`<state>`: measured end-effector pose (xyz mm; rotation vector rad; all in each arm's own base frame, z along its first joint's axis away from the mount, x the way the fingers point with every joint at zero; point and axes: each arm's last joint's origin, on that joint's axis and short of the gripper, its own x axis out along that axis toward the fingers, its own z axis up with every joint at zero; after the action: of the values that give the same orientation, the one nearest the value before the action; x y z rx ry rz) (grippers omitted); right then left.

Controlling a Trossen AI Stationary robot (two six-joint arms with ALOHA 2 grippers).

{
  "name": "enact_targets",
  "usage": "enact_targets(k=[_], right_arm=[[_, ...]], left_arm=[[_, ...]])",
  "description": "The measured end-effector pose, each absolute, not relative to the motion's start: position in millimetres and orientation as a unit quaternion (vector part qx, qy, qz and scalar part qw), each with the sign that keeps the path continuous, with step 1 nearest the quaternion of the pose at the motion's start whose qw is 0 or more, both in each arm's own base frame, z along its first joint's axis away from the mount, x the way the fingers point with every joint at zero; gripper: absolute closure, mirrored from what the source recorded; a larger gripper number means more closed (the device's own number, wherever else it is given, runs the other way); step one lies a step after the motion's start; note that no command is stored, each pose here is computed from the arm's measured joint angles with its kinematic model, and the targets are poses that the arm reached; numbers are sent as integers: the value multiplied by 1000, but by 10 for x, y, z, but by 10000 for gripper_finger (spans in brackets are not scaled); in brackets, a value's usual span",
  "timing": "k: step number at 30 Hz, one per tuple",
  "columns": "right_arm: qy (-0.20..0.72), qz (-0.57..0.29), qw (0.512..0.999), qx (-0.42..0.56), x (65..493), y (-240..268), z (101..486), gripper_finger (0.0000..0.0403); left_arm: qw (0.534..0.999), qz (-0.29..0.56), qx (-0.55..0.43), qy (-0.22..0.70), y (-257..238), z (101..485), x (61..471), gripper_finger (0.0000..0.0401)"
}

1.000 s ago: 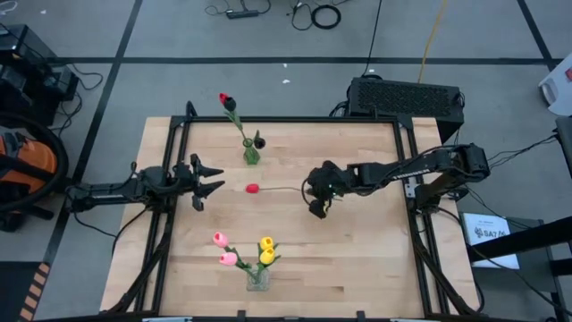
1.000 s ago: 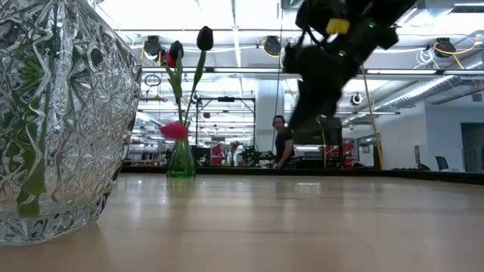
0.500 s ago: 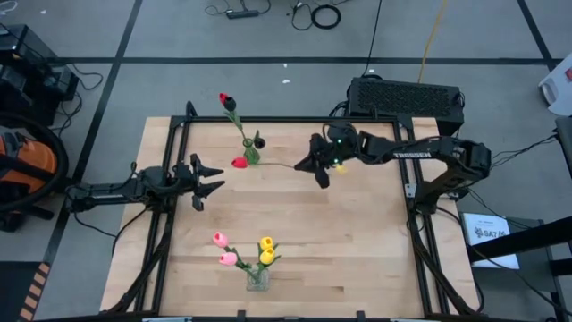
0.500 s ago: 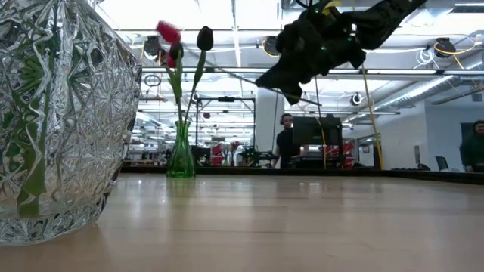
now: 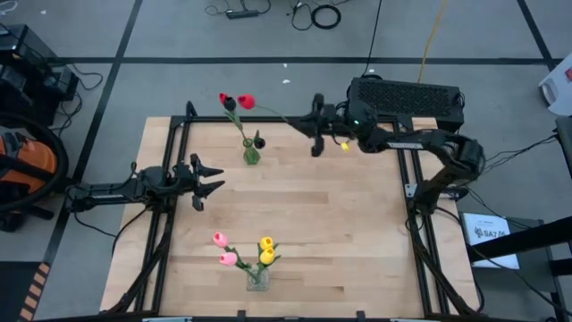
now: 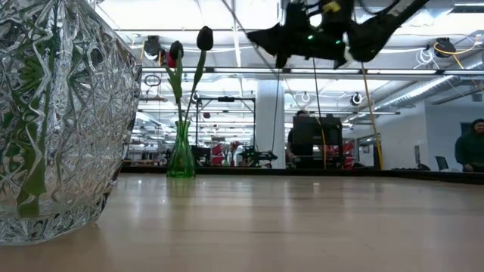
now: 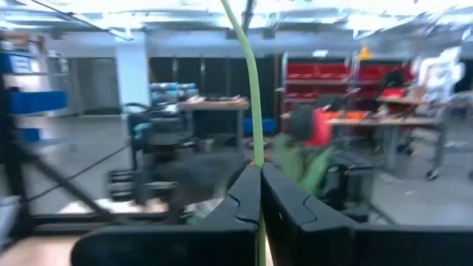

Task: Sort flowers into vase by color
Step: Put the red flower into the green vase

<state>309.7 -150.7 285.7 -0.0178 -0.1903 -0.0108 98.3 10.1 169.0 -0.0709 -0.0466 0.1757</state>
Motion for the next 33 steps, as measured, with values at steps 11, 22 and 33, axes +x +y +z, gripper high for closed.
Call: enact_targets(k=[11,22,33], right_arm=[[-206,56,977,-23,4014,-2038,3040,403],[-315,89,941,86,4466,-2267,2456,403],[-310,129,932,140,4829,-2243,2102,403]], left_arm=[[995,88,-35,-23,101,1690,983,216],[995,88,-35,-23,101,1689,983,216],[995,88,-35,-23,101,1690,983,216]])
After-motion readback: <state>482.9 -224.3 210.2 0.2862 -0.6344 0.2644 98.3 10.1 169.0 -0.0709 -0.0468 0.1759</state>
